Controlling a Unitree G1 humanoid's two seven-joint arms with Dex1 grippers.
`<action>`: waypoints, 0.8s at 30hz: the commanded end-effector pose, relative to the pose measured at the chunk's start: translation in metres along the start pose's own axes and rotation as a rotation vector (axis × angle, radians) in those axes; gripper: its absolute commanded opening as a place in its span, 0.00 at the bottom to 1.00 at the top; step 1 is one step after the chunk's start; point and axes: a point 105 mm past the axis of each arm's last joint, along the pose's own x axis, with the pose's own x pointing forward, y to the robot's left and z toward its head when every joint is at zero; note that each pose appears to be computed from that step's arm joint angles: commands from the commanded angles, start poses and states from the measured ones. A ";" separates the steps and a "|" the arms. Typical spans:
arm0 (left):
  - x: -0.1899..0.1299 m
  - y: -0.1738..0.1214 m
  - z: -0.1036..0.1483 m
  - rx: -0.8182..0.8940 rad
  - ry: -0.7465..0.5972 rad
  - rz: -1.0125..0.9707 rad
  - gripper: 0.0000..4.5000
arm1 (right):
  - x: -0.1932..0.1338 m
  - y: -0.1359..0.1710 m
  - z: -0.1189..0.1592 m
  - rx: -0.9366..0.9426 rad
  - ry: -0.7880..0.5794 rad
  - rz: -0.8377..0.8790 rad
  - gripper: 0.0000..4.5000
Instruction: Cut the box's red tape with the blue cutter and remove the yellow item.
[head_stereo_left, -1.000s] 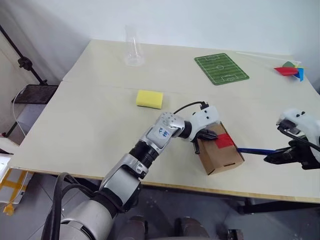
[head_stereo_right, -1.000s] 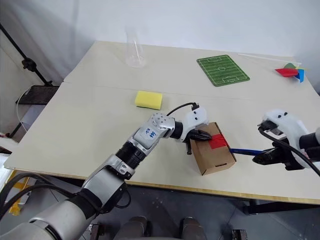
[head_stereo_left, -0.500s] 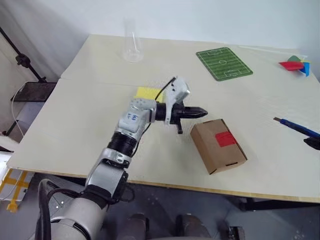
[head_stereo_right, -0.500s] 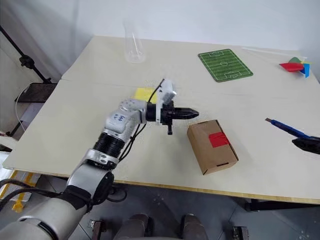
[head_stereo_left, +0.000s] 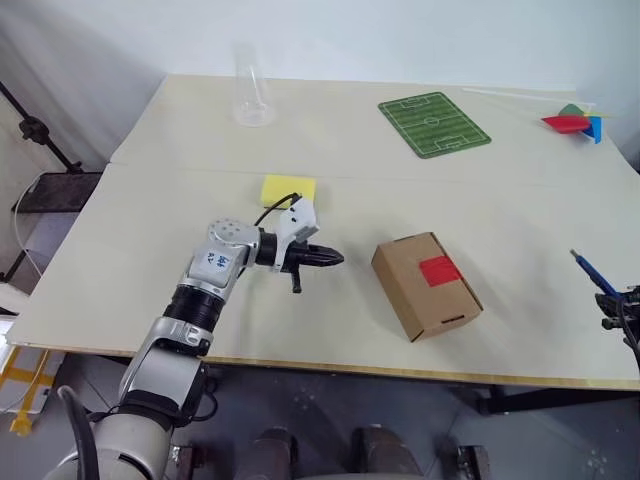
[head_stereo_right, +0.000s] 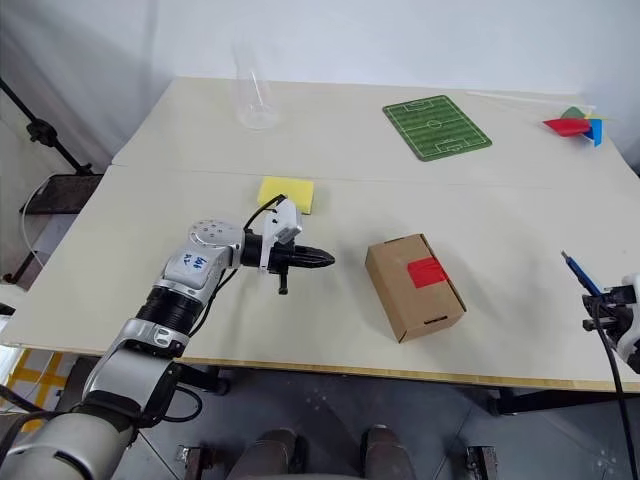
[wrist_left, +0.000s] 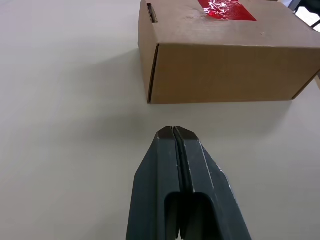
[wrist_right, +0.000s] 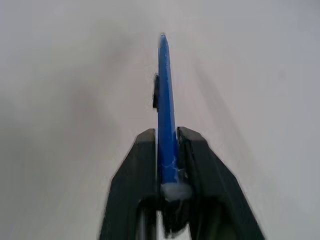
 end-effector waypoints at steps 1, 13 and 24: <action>0.000 -0.005 0.006 0.000 -0.020 0.004 0.00 | -0.014 -0.008 0.030 -0.047 -0.135 0.026 0.40; 0.036 -0.027 -0.010 -0.141 0.056 0.011 0.00 | 0.010 0.091 0.052 -0.299 -0.177 0.291 0.02; 0.060 -0.040 0.000 -0.207 0.056 -0.035 0.00 | 0.032 0.170 0.043 -0.255 -0.173 0.516 0.02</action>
